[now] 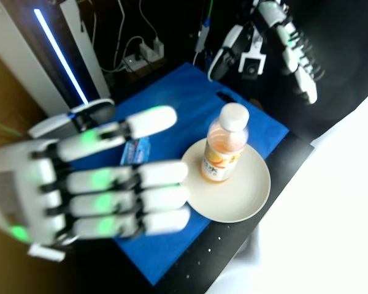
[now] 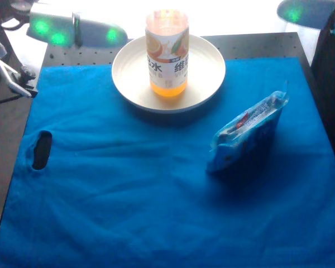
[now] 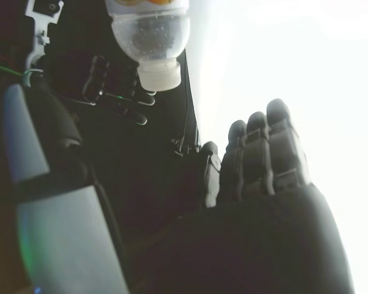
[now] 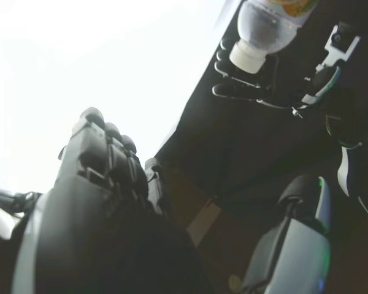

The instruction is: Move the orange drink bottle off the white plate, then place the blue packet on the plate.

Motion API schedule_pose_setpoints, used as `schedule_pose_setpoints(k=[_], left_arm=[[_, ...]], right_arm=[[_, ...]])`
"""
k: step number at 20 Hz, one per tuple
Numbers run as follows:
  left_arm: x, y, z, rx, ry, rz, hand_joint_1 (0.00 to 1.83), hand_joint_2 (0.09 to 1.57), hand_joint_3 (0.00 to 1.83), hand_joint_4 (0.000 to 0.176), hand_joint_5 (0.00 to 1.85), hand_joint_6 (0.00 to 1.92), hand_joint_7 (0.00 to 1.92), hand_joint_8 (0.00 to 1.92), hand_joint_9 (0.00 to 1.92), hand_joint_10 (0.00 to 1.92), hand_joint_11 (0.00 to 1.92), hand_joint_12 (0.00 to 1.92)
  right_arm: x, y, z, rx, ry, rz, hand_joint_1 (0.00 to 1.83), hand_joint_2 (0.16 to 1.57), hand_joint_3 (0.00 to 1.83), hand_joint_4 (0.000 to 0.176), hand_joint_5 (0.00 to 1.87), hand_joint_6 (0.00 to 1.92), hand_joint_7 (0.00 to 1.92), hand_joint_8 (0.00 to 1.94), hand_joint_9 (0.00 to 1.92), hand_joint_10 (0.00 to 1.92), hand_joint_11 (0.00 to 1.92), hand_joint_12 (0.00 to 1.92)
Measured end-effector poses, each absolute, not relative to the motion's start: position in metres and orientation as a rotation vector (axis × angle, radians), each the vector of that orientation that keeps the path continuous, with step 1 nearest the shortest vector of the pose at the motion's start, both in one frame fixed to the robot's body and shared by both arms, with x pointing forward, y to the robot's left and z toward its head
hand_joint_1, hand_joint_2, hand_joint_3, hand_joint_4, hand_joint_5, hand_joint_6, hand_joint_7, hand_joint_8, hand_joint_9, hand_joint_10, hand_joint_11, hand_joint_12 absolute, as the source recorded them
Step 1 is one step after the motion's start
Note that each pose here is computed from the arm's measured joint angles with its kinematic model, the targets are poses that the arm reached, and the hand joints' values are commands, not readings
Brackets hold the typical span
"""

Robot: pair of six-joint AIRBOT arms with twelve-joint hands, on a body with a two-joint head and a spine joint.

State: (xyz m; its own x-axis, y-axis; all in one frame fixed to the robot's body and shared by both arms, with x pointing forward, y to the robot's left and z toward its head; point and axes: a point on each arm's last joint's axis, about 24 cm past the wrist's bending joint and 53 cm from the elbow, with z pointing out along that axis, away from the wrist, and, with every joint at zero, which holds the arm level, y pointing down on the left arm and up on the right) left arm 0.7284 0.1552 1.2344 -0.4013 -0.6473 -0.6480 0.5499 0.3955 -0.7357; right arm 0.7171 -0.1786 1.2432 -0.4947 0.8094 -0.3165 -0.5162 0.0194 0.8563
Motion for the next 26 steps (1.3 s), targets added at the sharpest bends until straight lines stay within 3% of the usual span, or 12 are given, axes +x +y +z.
schedule_pose_setpoints(k=[1,2,4,7,11,12,15,18,21,22,24,26], left_arm=[[0.728,0.155,1.235,-0.091,1.496,-1.303,0.56,0.85,0.01,0.157,0.07,0.01,0.12,0.01,0.05,0.01,0.00,0.25],[0.729,0.157,1.237,-0.095,1.488,-1.306,0.56,0.84,0.00,0.156,0.06,0.01,0.11,0.01,0.05,0.01,0.00,0.25],[0.730,0.159,1.238,-0.104,1.481,-1.308,0.57,0.83,0.00,0.139,0.07,0.00,0.12,0.01,0.05,0.01,0.00,0.26],[0.734,0.160,1.236,-0.113,1.481,-1.301,0.62,0.86,0.01,0.132,0.04,0.00,0.15,0.01,0.09,0.01,0.01,0.25],[0.752,0.146,1.223,-0.136,1.530,-1.311,0.63,0.84,0.00,0.075,0.00,0.00,0.15,0.00,0.10,0.00,0.00,0.40],[0.755,0.143,1.220,-0.145,1.539,-1.317,0.63,0.82,0.00,0.073,0.00,0.00,0.14,0.00,0.09,0.00,0.00,0.36],[0.768,0.135,1.209,-0.151,1.592,-1.290,0.54,0.75,0.00,0.011,0.00,0.00,0.12,0.01,0.07,0.01,0.01,0.14],[0.779,0.132,1.195,-0.180,1.641,-1.271,0.48,0.71,0.00,0.000,0.00,0.00,0.13,0.00,0.11,0.01,0.03,0.18],[0.780,0.120,1.180,-0.168,1.689,-1.254,0.58,0.59,0.00,0.015,0.00,0.00,0.13,0.00,0.10,0.00,0.05,0.19],[0.780,0.117,1.178,-0.163,1.695,-1.256,0.59,0.57,0.00,0.019,0.00,0.00,0.14,0.00,0.09,0.00,0.03,0.18],[0.780,0.113,1.176,-0.157,1.703,-1.255,0.61,0.55,0.00,0.029,0.00,0.00,0.13,0.00,0.06,0.00,0.00,0.21],[0.784,0.116,1.173,-0.168,1.712,-1.240,0.60,0.55,0.00,0.026,0.00,0.00,0.12,0.00,0.05,0.00,0.00,0.21]], right_arm=[[0.717,-0.179,1.244,0.342,1.278,1.673,0.53,0.87,0.00,0.139,0.07,0.00,0.28,0.00,0.32,0.00,0.36,0.21],[0.716,-0.179,1.245,0.338,1.272,1.677,0.50,0.92,0.00,0.105,0.06,0.00,0.34,0.00,0.40,0.01,0.44,0.22],[0.712,-0.175,1.248,0.321,1.265,1.694,0.49,0.92,0.00,0.079,0.05,0.00,0.37,0.01,0.45,0.02,0.50,0.25],[0.706,-0.169,1.248,0.285,1.268,1.710,0.52,0.96,0.00,0.076,0.07,0.00,0.38,0.00,0.53,0.02,0.59,0.32],[0.704,-0.164,1.247,0.275,1.271,1.718,0.55,0.94,0.00,0.073,0.11,0.00,0.46,0.00,0.47,0.00,0.25,0.65],[0.703,-0.163,1.246,0.275,1.273,1.722,0.59,0.94,0.00,0.078,0.12,0.00,0.45,0.00,0.45,0.00,0.20,0.72],[0.701,-0.158,1.245,0.271,1.278,1.731,0.55,0.95,0.00,0.063,0.12,0.00,0.46,0.01,0.37,0.00,0.01,0.71],[0.697,-0.156,1.248,0.255,1.265,1.747,0.49,0.98,0.00,0.046,0.10,0.00,0.33,0.00,0.38,0.00,0.08,0.79],[0.696,-0.156,1.250,0.250,1.255,1.753,0.49,0.99,0.00,0.123,0.09,0.00,0.13,0.00,0.21,0.00,0.08,0.68],[0.696,-0.156,1.250,0.250,1.255,1.753,0.46,0.99,0.00,0.124,0.05,0.00,0.02,0.00,0.09,0.00,0.05,0.57],[0.696,-0.156,1.250,0.249,1.253,1.754,0.45,0.96,0.00,0.168,0.00,0.00,0.00,0.00,0.00,0.00,0.00,0.44],[0.696,-0.159,1.253,0.247,1.246,1.753,0.44,0.90,0.00,0.176,0.00,0.00,0.00,0.00,0.00,0.00,0.00,0.15]])
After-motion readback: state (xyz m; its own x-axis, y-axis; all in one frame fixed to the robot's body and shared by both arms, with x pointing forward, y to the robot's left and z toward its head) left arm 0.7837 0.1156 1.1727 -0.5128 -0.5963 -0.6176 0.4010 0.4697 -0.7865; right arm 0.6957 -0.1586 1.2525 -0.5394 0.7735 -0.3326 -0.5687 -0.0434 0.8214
